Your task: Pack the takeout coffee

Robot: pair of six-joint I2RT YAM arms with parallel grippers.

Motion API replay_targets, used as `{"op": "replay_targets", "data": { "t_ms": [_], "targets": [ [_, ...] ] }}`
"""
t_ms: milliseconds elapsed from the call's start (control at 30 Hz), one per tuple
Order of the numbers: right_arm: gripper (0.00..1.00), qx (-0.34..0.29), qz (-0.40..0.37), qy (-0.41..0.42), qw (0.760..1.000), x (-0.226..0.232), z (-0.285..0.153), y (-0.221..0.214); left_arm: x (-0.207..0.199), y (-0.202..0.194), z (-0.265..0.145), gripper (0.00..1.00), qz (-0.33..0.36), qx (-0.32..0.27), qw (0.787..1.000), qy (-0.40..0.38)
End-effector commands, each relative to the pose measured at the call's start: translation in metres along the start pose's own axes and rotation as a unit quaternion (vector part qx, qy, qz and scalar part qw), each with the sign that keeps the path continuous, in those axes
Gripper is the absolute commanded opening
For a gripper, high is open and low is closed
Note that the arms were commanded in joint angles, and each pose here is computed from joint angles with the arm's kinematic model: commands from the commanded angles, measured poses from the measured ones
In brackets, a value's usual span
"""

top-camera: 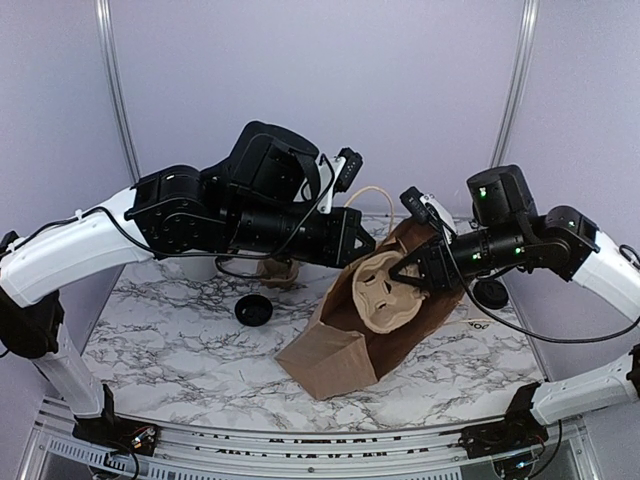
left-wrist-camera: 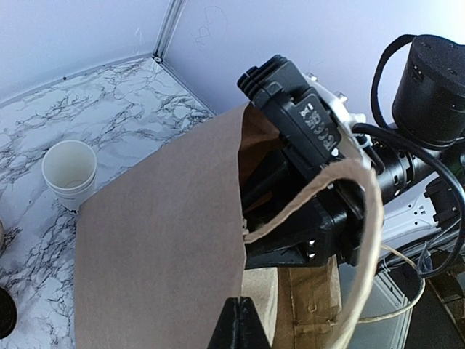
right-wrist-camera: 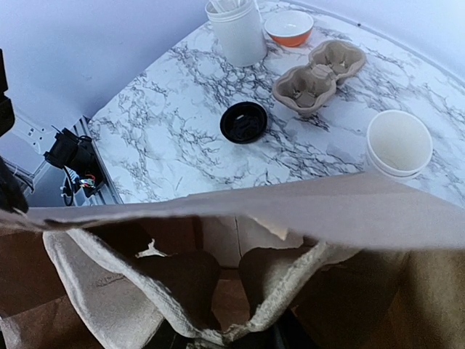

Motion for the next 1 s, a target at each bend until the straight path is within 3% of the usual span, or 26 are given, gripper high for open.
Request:
{"op": "replay_targets", "data": {
  "t_ms": [0, 600, 967],
  "targets": [
    [0.29, 0.000, -0.006, -0.031, 0.999, 0.000, -0.004, 0.009, 0.001, 0.005, 0.006, 0.00, -0.024, -0.019, 1.000, -0.007],
    [0.27, 0.069, -0.023, -0.075, 0.994, 0.007, 0.016, 0.013, 0.021, 0.015, 0.013, 0.00, -0.121, -0.013, 0.992, -0.026],
    [0.27, 0.087, -0.038, -0.092, 0.991, 0.003, 0.034, 0.036, 0.059, 0.028, 0.012, 0.00, -0.189, -0.006, 0.981, -0.041]
  ]
}}
Point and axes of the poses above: each gripper's point midway between its finger pads, its own z axis out along the fingers, its own x axis along the line the jaws close on, y = z × x, the point moved 10 cm from there along -z, back along the fingers, and after that the axes turned 9 degrees about -z, right-handed, at the moved point
